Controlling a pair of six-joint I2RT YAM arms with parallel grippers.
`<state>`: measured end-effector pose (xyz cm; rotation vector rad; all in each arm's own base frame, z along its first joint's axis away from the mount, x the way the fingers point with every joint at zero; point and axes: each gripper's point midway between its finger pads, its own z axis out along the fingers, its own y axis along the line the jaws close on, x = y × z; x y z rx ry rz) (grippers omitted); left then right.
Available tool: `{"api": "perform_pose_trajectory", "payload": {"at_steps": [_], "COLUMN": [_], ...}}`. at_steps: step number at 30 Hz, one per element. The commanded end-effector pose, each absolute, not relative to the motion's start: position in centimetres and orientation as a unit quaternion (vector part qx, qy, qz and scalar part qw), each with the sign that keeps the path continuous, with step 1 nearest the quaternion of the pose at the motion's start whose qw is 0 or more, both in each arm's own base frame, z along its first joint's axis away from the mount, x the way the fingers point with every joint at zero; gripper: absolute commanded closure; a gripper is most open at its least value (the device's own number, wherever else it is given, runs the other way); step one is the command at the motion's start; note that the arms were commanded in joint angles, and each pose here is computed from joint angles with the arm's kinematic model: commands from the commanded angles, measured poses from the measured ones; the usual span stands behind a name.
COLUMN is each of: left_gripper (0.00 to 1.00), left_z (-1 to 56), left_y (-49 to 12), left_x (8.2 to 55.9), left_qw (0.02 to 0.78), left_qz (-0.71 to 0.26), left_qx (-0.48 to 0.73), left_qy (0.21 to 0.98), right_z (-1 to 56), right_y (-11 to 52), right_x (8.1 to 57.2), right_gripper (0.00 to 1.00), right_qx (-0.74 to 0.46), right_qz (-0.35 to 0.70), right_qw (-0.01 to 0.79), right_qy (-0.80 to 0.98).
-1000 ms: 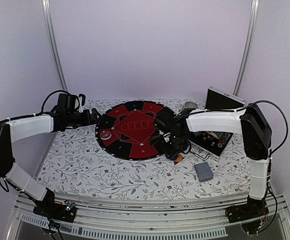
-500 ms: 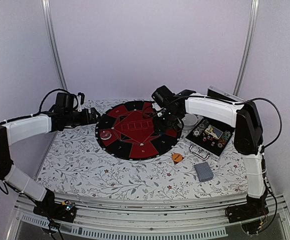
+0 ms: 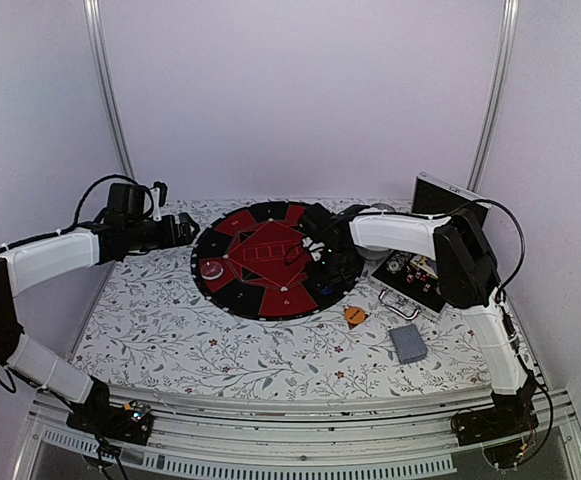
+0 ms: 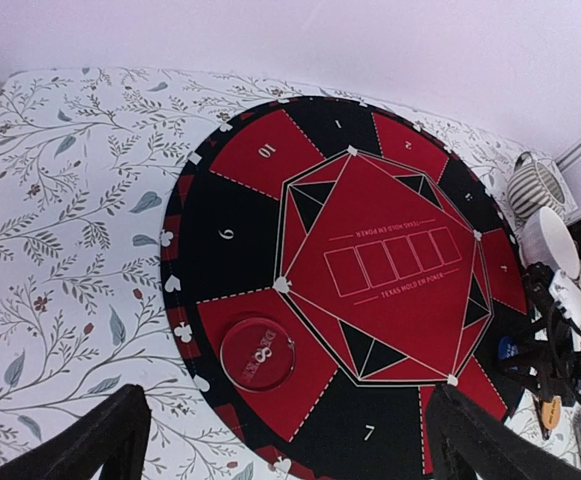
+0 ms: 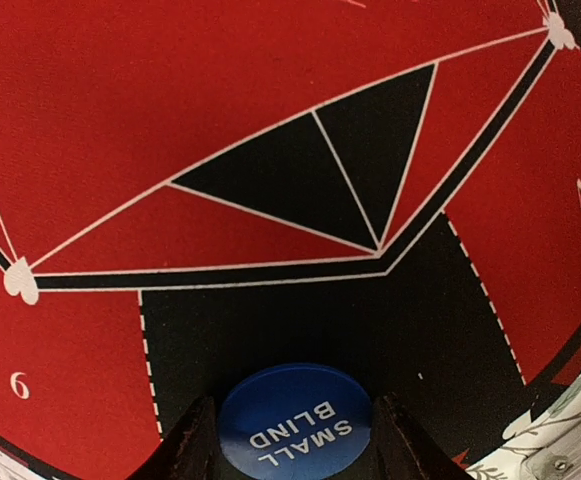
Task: Distribute texas hold em gaming equipment
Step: Place the small blind button at position5.
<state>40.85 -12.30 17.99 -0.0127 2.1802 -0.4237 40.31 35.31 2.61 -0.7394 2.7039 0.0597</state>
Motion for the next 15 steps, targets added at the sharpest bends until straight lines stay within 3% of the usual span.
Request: {"api": "perform_pose_trajectory", "payload": {"at_steps": [1, 7, 12, 15], "left_gripper": [0.02, 0.02, 0.02, 0.02], "left_z": [18.4, 18.5, 18.6, 18.5], "left_y": [-12.2, -12.1, -12.1, -12.0], "left_x": [40.7, 40.7, 40.6, 40.5], "left_qw": [0.447, 0.448, 0.449, 0.448], "left_qz": [-0.165, -0.165, -0.164, -0.165], "left_qx": [0.002, 0.002, 0.001, 0.0], "left_qy": [0.879, 0.879, 0.878, 0.879], "right_z": [1.8, 1.5, 2.2, 3.9], "right_y": [35.1, 35.0, 35.3, 35.9], "right_x": [40.0, 40.0, 39.8, 40.1], "right_gripper": [0.62, 0.61, 0.45, 0.4], "right_qx": [-0.255, -0.256, -0.257, -0.256], "right_qz": [0.015, 0.01, 0.021, 0.038], "right_qw": [0.152, 0.15, 0.152, 0.166], "right_qy": [0.955, 0.955, 0.954, 0.951]}}
